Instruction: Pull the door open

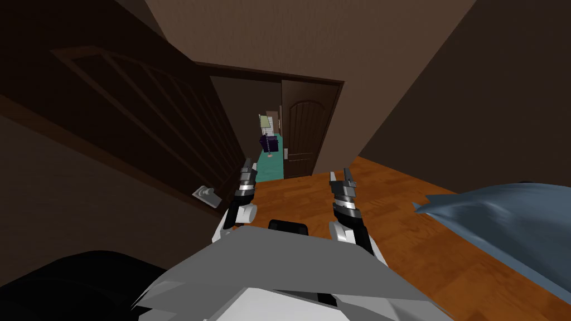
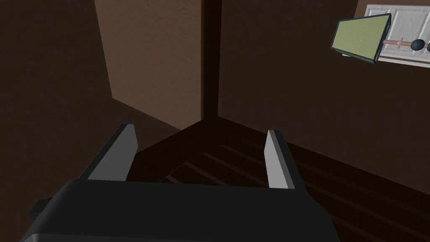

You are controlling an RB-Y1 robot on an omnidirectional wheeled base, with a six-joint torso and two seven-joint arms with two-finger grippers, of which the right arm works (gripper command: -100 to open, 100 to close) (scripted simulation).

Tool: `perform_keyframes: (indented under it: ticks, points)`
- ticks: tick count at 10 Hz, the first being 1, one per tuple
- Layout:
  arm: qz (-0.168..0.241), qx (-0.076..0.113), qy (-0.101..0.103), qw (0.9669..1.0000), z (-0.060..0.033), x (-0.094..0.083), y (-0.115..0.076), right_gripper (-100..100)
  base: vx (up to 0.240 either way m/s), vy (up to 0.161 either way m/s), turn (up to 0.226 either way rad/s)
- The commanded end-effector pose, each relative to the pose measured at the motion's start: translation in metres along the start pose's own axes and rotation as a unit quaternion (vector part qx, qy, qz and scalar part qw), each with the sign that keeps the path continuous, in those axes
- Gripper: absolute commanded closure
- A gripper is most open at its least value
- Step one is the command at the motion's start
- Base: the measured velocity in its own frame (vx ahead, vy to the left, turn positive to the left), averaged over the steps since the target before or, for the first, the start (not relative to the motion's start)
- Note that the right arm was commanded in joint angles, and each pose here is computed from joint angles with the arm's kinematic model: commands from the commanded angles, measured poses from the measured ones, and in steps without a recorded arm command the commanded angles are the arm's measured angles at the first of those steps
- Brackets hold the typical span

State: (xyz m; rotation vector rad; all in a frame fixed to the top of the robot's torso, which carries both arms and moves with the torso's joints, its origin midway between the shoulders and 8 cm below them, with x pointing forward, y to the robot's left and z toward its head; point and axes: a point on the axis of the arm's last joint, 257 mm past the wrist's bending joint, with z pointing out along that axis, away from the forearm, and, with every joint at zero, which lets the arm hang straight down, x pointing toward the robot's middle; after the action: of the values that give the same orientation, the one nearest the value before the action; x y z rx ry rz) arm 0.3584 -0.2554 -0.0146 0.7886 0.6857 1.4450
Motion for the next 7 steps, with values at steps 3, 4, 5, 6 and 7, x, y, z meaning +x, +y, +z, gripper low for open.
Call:
perform_keyframes:
  ticks: [3, 4, 5, 6, 7]
  points:
    - [0.020, 0.010, 0.014, 0.9997, 0.0027, 0.014, -0.018, -100, 0.121, 0.022, -0.063]
    - [0.028, 0.015, 0.020, 0.9993, 0.0037, 0.020, -0.026, -100, 0.162, 0.062, -0.089]
    - [0.034, 0.018, 0.024, 0.9990, 0.0043, 0.024, -0.031, -100, 0.148, 0.067, -0.058]
    - [0.044, 0.024, 0.032, 0.9983, 0.0054, 0.032, -0.040, -100, 0.171, 0.052, -0.089]
    - [0.049, 0.027, 0.036, 0.9978, 0.0060, 0.036, -0.045, -100, 0.144, 0.059, -0.073]
